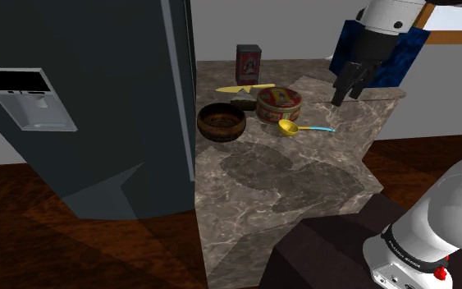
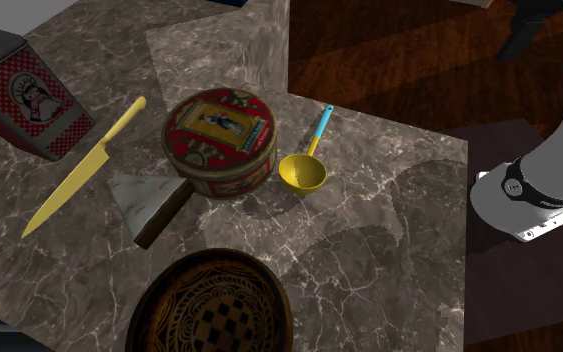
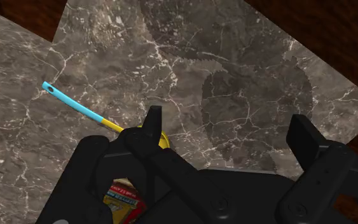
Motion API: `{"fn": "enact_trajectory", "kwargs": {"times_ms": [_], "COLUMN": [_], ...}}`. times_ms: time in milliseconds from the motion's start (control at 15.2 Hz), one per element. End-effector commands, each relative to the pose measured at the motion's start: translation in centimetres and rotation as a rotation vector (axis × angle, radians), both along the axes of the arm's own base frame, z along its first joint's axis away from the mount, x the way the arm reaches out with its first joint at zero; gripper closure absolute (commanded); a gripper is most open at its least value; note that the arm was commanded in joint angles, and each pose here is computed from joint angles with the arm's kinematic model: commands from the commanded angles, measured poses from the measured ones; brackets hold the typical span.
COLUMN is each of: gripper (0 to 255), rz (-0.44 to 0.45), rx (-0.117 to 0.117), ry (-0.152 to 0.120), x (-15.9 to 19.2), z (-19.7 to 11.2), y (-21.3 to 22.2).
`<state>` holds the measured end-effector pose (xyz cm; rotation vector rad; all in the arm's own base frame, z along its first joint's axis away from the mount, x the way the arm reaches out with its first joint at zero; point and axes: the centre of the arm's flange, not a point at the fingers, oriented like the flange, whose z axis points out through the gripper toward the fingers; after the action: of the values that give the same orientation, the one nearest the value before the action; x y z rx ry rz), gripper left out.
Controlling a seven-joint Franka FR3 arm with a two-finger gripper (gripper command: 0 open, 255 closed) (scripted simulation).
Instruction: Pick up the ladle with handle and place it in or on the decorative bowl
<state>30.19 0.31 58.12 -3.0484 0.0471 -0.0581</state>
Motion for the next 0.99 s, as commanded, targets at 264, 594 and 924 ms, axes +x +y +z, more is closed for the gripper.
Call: {"fn": "enact_trajectory", "kwargs": {"times_ms": [264,594,924], "gripper": [0,0,0], "rz": [0.176,0.395,0.615], "rx": [-0.039,-0.087,-0.136], "ry": [-0.03,-0.067,-0.103], "x": [1.0,3.1,6.0], "z": [-4.1,-9.0,-13.7], "y": [-2.6,-5.6,-8.4]}}
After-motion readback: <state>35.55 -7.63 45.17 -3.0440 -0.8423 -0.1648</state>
